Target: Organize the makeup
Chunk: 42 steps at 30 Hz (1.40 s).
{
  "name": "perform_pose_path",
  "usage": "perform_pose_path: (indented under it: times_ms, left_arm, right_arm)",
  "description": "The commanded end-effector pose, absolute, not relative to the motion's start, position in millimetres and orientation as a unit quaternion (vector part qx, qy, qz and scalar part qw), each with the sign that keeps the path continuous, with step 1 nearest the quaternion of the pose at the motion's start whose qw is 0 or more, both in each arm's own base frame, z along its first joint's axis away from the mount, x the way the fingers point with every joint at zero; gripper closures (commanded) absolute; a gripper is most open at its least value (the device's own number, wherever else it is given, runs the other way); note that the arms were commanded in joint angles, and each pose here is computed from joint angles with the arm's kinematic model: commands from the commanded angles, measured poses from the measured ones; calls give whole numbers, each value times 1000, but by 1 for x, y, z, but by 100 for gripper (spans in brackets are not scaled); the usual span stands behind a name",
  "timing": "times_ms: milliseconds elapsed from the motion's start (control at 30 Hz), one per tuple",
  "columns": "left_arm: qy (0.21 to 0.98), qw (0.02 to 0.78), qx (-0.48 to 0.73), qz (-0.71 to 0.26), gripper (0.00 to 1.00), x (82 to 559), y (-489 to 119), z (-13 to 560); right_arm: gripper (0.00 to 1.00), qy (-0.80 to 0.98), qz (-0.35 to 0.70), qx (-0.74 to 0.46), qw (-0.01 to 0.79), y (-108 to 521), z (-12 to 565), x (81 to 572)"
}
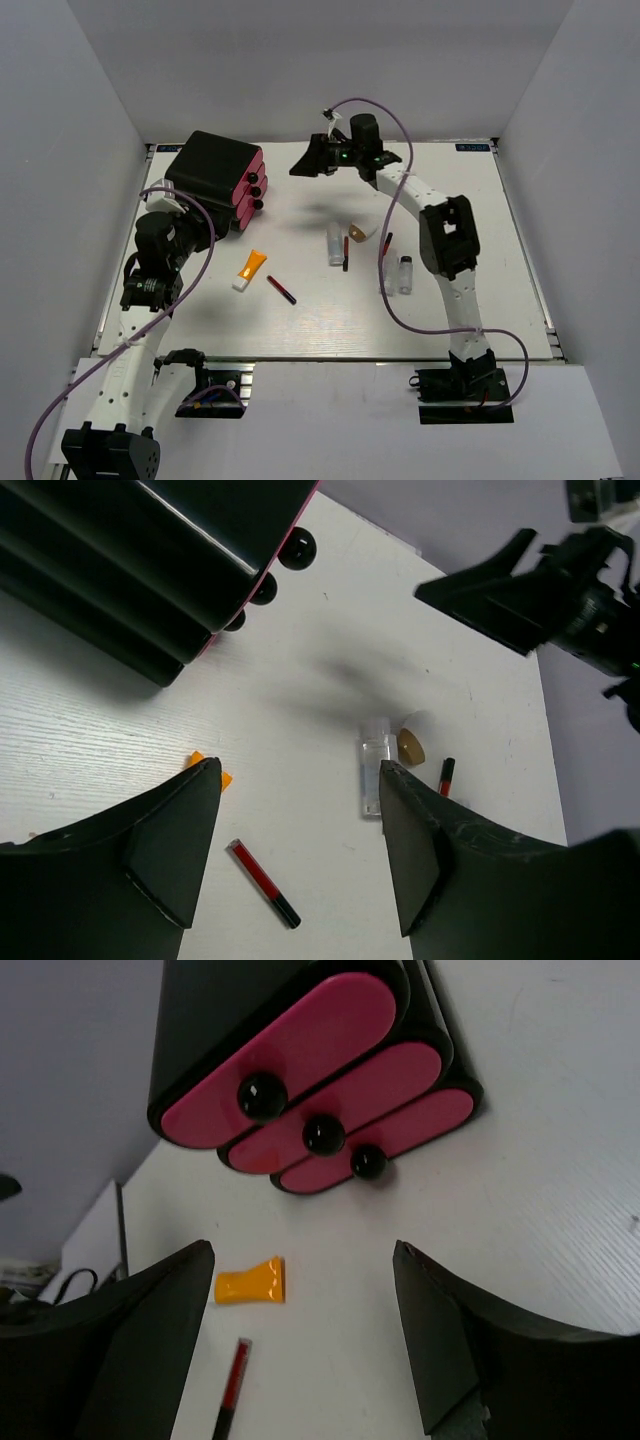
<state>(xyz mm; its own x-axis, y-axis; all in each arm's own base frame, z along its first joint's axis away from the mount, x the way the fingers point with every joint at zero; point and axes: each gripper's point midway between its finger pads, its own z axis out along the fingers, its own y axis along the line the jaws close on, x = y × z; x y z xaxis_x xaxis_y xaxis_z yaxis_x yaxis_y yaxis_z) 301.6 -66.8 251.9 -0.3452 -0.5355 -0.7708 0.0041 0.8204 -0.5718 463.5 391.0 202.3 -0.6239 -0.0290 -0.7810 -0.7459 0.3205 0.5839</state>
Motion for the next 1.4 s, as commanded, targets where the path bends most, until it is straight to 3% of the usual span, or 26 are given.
perform_pose_path:
  times_ms: [0,267,567,1367]
  left_arm:
    - [775,554,-164,-257,25,301,-70,266]
    - [778,548,-179,-249,19,290,-65,265]
    - [781,544,-180,-248,18,289,-66,261]
    - [780,543,-180,-252,18,290,-67,263]
  right_arm:
    - [21,716,586,-211,314,428,227,471]
    - [21,715,606,-176,301,474,208,469]
    - [29,698,633,-159,295,498,203,457]
    - [36,675,642,-140,337,516,202,466]
